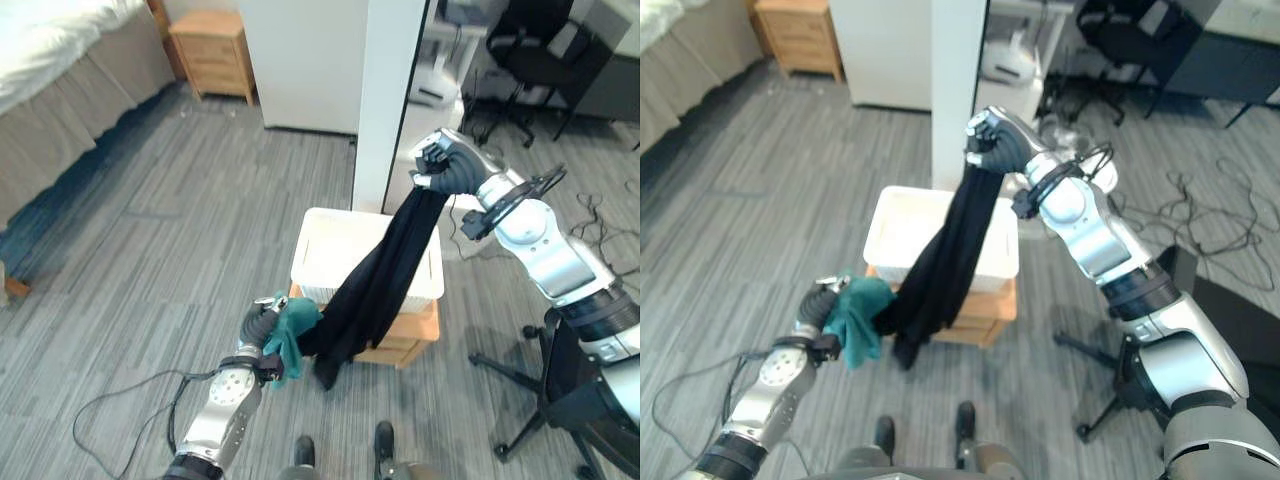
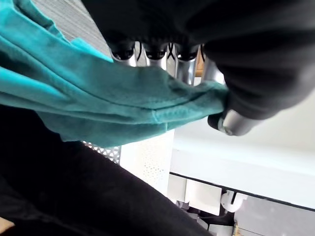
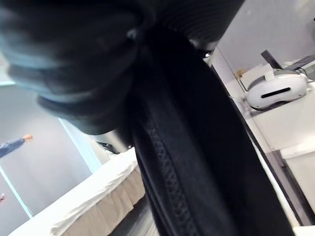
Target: Tidy up the quilt and then pick up the clothes from the bed and put them into the laundry hamper.
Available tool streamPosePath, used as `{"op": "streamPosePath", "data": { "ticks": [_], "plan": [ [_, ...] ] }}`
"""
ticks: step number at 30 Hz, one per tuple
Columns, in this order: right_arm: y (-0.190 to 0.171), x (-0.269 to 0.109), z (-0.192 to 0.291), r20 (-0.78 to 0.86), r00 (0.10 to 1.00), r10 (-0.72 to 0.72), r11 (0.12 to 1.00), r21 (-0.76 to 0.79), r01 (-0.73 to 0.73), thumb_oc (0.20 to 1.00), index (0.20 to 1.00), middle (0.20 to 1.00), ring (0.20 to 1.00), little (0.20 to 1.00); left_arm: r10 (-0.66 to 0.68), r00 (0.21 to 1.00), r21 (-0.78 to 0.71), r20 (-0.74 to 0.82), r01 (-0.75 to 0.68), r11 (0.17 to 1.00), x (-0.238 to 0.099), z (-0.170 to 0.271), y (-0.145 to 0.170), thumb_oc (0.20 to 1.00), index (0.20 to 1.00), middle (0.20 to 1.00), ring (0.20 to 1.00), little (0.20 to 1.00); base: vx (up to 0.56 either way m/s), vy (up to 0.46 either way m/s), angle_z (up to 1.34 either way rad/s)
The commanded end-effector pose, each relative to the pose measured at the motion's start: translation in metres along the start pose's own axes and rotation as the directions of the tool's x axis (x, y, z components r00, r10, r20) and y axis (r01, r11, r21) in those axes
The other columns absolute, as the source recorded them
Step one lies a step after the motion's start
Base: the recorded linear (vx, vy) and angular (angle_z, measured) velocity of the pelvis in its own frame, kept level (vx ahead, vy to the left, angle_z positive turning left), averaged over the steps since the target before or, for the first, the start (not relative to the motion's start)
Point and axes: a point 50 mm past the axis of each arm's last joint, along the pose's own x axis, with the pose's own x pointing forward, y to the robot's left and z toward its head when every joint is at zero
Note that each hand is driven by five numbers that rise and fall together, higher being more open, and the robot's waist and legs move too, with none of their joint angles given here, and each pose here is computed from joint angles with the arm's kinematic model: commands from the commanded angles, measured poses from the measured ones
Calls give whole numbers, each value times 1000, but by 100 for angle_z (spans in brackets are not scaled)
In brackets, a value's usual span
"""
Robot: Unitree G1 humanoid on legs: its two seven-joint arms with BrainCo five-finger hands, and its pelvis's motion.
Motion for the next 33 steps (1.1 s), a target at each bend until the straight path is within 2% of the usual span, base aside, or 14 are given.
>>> {"op": "streamPosePath", "data": {
  "ticks": [1,3,4,7,11,18,19,20,22,27,33],
  "plan": [
    [-29,16,41,184,978,-98,992,-63,111,200,200,200,200,200,-70,983,31,171,66,997,11,39,-7,200,200,200,200,200,0,0,0],
    [-32,22,47,201,974,-105,987,-101,127,200,200,200,200,200,-80,977,31,196,76,997,14,44,-8,200,200,200,200,200,-123,-58,0],
    [-37,36,61,240,961,-135,973,-152,174,200,200,200,200,200,-105,963,24,248,103,994,19,54,-19,200,200,200,200,200,-208,-130,-3],
    [-43,41,70,244,953,-177,967,-135,215,200,200,200,200,200,-109,956,28,272,105,994,23,63,-20,200,200,200,200,200,-93,-98,0],
    [-35,48,64,169,976,-138,968,-184,168,200,200,200,200,200,-124,949,53,290,113,992,24,69,-23,200,200,200,200,200,-41,-71,15],
    [-28,49,55,127,985,-117,973,-182,139,200,200,200,200,200,-129,949,59,289,117,991,23,67,-24,200,200,200,200,200,0,-3,6],
    [-23,51,47,96,989,-109,982,-143,123,200,200,200,200,200,-132,950,56,284,121,991,22,65,-24,200,200,200,200,200,100,38,1],
    [-11,51,26,-10,998,-69,998,4,69,200,200,200,200,200,-178,947,58,267,169,984,19,58,-27,200,200,200,200,200,139,79,2],
    [3,50,18,-60,998,-24,996,82,29,200,200,200,200,200,-185,949,46,254,179,983,19,56,-29,200,200,200,200,200,130,101,1],
    [32,44,11,-115,992,60,985,170,-40,200,200,200,200,200,-171,959,15,226,172,985,19,47,-36,200,200,200,200,200,75,106,-20],
    [47,38,6,-155,987,42,963,268,1,200,200,200,200,200,-184,951,14,248,186,982,15,42,-40,200,200,200,200,200,58,94,-18]
  ]
}}
